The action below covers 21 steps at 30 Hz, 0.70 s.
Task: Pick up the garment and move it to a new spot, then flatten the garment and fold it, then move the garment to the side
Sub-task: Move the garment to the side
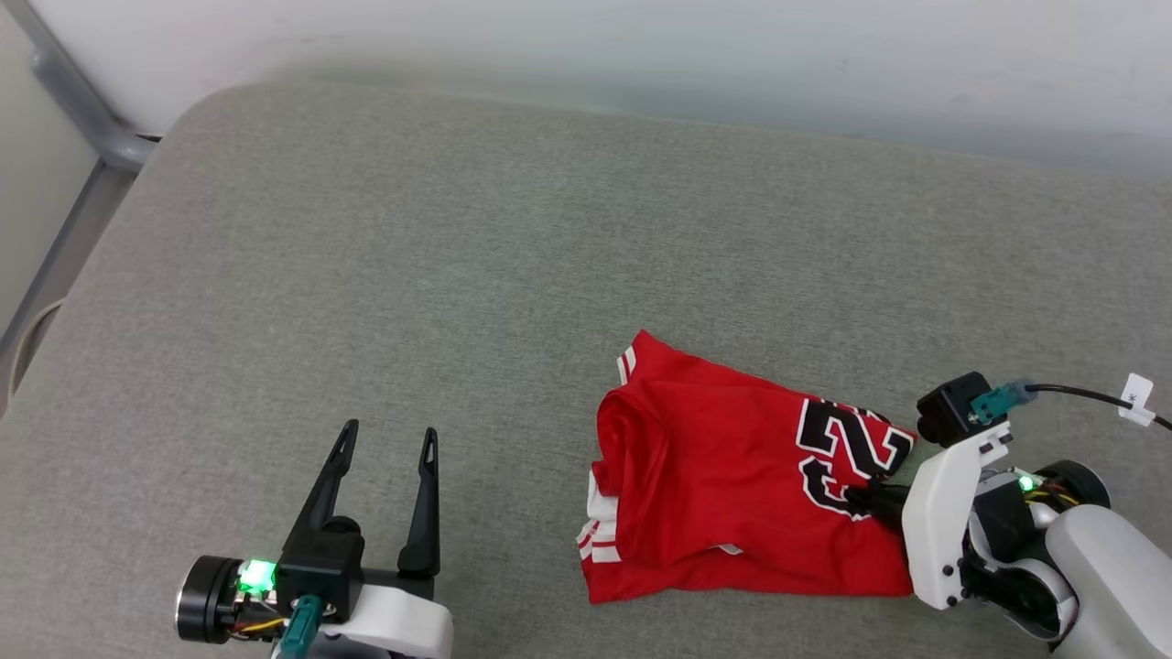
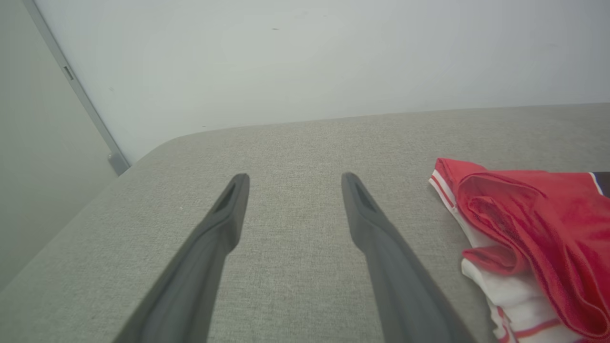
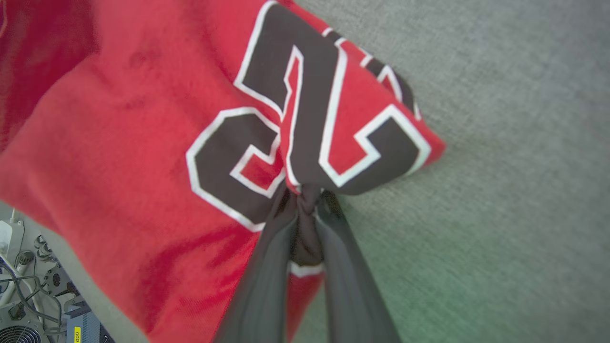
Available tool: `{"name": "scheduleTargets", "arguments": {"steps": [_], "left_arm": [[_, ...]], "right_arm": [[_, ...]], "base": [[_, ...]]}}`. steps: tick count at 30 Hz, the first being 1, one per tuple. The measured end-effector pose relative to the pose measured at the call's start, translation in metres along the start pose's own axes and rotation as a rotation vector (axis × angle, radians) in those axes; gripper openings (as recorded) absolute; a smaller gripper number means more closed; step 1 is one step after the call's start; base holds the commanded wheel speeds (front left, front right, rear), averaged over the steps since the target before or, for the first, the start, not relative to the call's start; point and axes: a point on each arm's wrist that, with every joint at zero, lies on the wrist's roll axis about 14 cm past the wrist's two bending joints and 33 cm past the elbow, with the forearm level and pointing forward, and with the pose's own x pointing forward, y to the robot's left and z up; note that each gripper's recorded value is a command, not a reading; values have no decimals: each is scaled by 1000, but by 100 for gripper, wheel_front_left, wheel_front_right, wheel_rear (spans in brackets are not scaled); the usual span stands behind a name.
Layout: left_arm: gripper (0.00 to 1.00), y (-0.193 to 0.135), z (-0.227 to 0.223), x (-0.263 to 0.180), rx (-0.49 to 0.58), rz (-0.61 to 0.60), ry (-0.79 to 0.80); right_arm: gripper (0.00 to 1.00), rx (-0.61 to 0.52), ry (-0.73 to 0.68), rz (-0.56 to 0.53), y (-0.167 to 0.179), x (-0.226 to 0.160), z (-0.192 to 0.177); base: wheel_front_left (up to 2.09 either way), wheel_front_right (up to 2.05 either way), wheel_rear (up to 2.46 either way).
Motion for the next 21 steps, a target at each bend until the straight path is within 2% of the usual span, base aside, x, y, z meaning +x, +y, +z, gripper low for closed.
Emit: {"name": "scheduleTargets", "arguments": {"steps": [9,21], "left_arm": [[100,-21,0,14,-9,-67,-10],[100,-81,1,55,-23,-247,-47]], "right_arm": [[0,-48,-124,-119,-38,-35,15],[0,-69,-217,-414,-125,-117,14]], "base": [[0,0,0],[0,0,0]]}}
